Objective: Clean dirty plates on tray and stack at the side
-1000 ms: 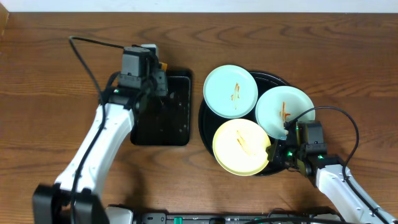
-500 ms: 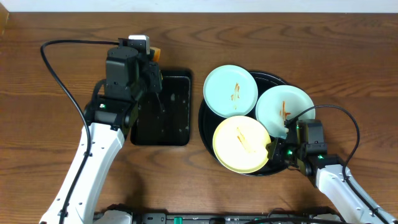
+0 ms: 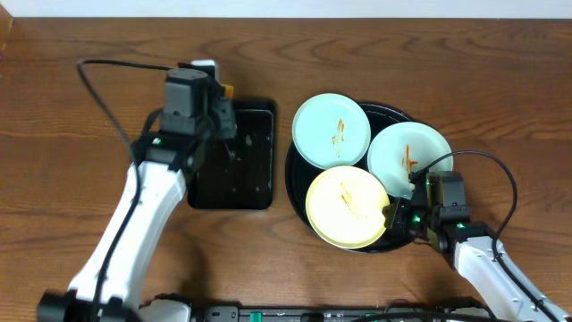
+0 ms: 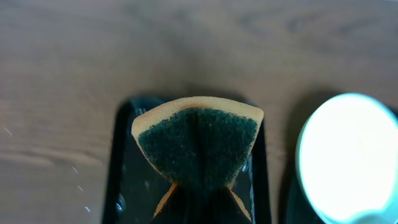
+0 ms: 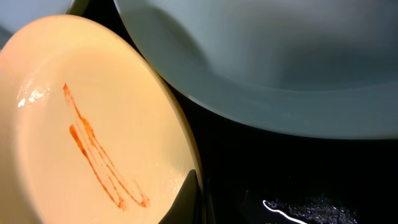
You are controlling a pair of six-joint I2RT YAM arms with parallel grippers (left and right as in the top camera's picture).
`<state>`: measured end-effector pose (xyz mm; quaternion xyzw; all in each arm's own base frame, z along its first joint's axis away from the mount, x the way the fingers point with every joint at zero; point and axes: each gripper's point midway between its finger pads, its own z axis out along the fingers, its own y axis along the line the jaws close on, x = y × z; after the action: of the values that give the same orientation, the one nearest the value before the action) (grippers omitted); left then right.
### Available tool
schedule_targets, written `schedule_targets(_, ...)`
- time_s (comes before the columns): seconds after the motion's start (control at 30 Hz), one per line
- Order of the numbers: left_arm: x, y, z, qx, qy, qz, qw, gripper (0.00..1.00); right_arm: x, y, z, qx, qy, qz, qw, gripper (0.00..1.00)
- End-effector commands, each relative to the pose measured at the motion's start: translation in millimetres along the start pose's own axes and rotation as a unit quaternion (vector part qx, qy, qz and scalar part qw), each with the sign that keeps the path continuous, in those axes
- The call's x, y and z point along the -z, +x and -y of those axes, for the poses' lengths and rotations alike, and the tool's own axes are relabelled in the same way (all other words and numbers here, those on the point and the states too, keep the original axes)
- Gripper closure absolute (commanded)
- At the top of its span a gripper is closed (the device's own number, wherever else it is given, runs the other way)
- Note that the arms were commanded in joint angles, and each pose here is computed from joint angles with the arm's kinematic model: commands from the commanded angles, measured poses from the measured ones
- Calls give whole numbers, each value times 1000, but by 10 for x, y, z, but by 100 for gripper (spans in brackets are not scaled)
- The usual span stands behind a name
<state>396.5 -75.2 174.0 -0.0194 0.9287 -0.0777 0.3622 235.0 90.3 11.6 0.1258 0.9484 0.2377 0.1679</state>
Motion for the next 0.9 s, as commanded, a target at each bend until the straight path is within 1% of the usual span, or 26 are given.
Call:
schedule_targets(0.0, -333, 408, 43, 35, 17, -81, 996, 93, -14, 24, -29, 1, -3, -3, 1000, 99)
schedule_targets(0.07, -508, 628, 98, 36, 31, -124, 991, 93, -14, 26, -27, 1, -3, -4, 1000, 99)
schedule_targets(0.17, -713, 926, 136, 32, 31, -177, 983, 93, -14, 30, -26, 1, -2, -5, 1000, 99)
schedule_targets(0.3, -879, 1272, 253, 15, 32, -230, 973, 93, -14, 30, -25, 1, -2, -5, 1000, 99)
schedule_targets(0.37, -913, 1389, 318, 5, 34, -246, 969, 92, -14, 30, -25, 1, -2, -5, 1000, 99)
schedule_targets(0.6, -903, 1531, 588, -29, 50, -257, 965, 93, -14, 31, -25, 1, -2, -5, 1000, 99)
schedule_targets(0.87, -893, 1552, 657, -32, 54, -257, 964, 93, -14, 31, -24, 1, -2, -5, 1000, 99)
